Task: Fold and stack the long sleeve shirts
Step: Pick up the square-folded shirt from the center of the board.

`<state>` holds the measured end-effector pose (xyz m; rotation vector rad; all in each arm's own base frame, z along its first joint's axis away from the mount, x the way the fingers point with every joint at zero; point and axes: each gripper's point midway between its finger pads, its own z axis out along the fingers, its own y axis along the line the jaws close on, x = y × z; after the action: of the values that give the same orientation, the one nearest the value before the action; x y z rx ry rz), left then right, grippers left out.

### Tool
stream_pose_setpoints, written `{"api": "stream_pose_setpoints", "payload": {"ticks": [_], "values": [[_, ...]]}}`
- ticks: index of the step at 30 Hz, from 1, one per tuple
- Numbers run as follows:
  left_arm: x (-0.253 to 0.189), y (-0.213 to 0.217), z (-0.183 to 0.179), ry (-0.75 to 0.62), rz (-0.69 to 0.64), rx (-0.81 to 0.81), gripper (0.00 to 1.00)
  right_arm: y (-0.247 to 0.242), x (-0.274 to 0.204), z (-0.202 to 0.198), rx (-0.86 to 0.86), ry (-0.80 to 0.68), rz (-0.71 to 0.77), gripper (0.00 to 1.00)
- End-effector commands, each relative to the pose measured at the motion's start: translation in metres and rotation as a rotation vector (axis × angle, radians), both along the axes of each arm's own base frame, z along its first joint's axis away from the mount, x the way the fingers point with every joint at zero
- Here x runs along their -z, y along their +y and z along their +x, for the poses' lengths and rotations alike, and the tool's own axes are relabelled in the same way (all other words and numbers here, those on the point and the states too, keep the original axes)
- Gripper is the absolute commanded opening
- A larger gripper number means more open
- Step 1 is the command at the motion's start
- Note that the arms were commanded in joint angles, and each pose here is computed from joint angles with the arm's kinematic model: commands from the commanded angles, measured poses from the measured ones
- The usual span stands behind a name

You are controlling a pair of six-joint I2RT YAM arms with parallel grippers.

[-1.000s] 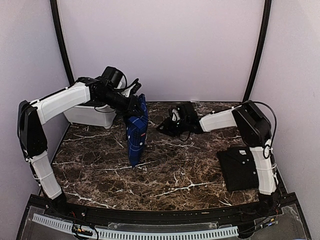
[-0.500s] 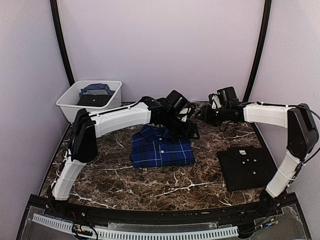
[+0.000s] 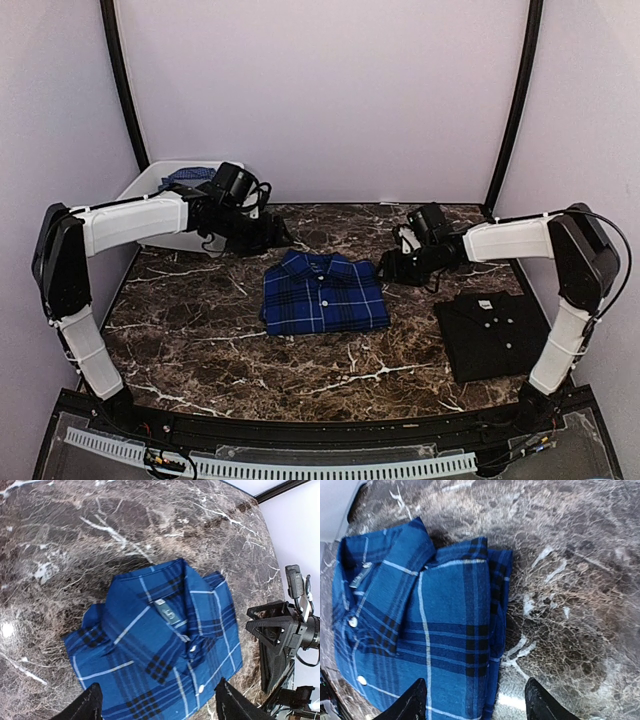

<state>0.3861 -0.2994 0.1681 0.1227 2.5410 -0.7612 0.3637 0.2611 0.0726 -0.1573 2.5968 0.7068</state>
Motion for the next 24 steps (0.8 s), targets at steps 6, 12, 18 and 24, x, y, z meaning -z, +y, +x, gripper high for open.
{"api": "stream_pose_setpoints", "payload": {"ticks": [6, 12, 18, 24], "values": [[0.054, 0.029, -0.029, 0.106, -0.107, 0.054, 0.80, 0.016, 0.019, 0.004, -0.060, 0.001, -0.071, 0.65], [0.080, 0.025, -0.035, 0.158, -0.146, 0.061, 0.81, 0.020, 0.029, 0.001, -0.063, 0.018, -0.090, 0.65], [0.107, 0.022, -0.043, 0.234, -0.155, 0.034, 0.75, 0.022, 0.043, -0.003, -0.055, 0.034, -0.146, 0.65], [0.122, 0.010, -0.055, 0.285, -0.118, 0.029, 0.63, 0.037, 0.051, -0.013, -0.068, 0.051, -0.151, 0.60]]}}
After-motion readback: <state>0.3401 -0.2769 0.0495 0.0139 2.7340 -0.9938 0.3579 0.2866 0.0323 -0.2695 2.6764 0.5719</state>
